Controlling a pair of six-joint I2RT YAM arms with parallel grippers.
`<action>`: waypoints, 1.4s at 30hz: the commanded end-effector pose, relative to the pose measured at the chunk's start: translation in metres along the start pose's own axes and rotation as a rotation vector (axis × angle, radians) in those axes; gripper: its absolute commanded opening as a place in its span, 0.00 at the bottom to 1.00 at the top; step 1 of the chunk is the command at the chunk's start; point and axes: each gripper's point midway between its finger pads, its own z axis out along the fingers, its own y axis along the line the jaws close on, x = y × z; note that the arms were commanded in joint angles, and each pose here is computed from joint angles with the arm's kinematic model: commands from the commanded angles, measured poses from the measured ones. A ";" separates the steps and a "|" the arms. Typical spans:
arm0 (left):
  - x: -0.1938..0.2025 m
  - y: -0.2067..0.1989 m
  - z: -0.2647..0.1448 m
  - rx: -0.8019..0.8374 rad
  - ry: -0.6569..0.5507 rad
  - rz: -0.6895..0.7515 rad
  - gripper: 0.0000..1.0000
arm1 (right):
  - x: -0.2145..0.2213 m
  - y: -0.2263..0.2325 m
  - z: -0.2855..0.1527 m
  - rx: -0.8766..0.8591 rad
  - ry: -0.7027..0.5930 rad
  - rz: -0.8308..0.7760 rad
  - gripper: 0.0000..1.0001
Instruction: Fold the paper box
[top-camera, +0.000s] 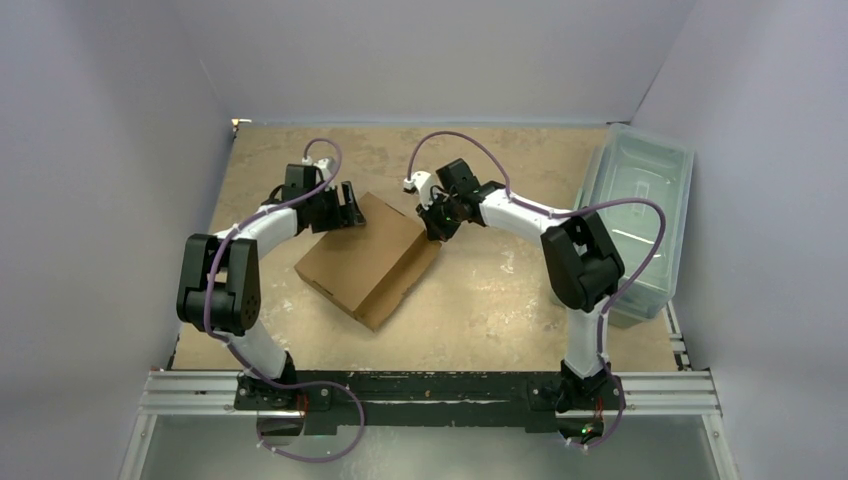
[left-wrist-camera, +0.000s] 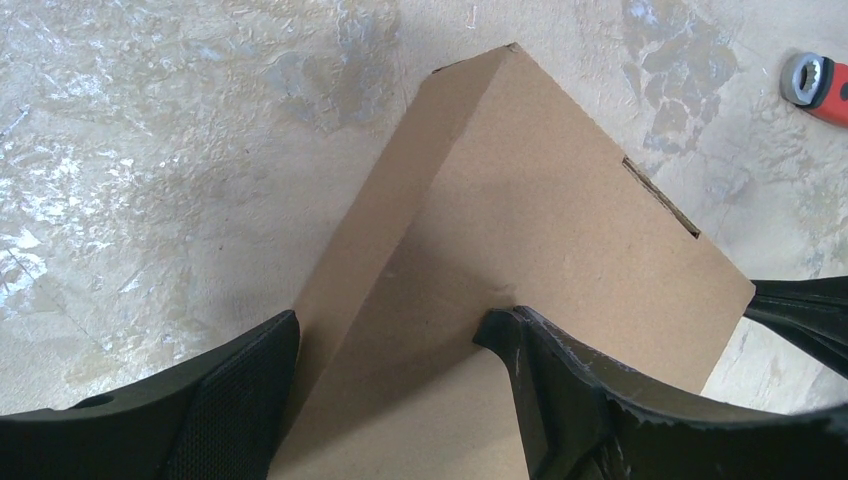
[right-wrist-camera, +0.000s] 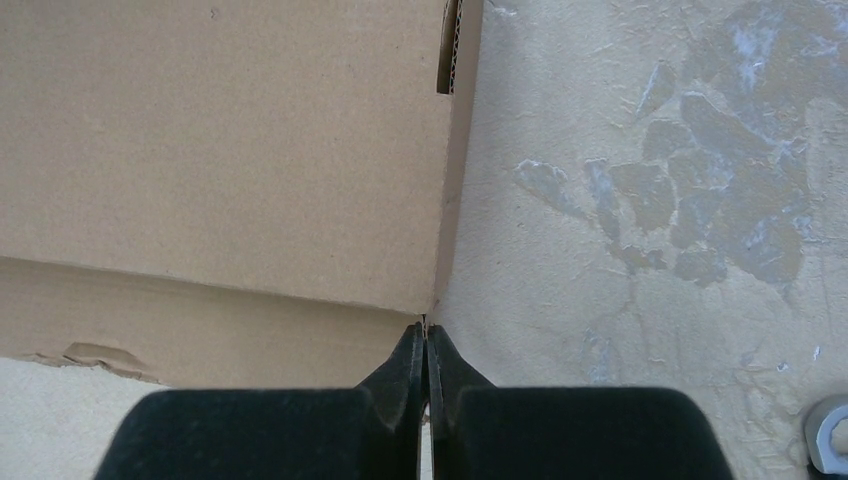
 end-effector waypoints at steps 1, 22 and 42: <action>0.027 -0.001 0.007 -0.013 0.104 0.007 0.73 | -0.045 0.007 -0.008 -0.020 -0.118 -0.040 0.00; -0.065 -0.002 -0.037 -0.092 -0.115 -0.071 0.85 | -0.051 0.006 -0.079 0.001 -0.234 -0.050 0.41; -0.042 0.021 -0.091 0.069 -0.204 -0.127 0.77 | 0.033 0.026 -0.043 -0.100 -0.253 0.652 0.00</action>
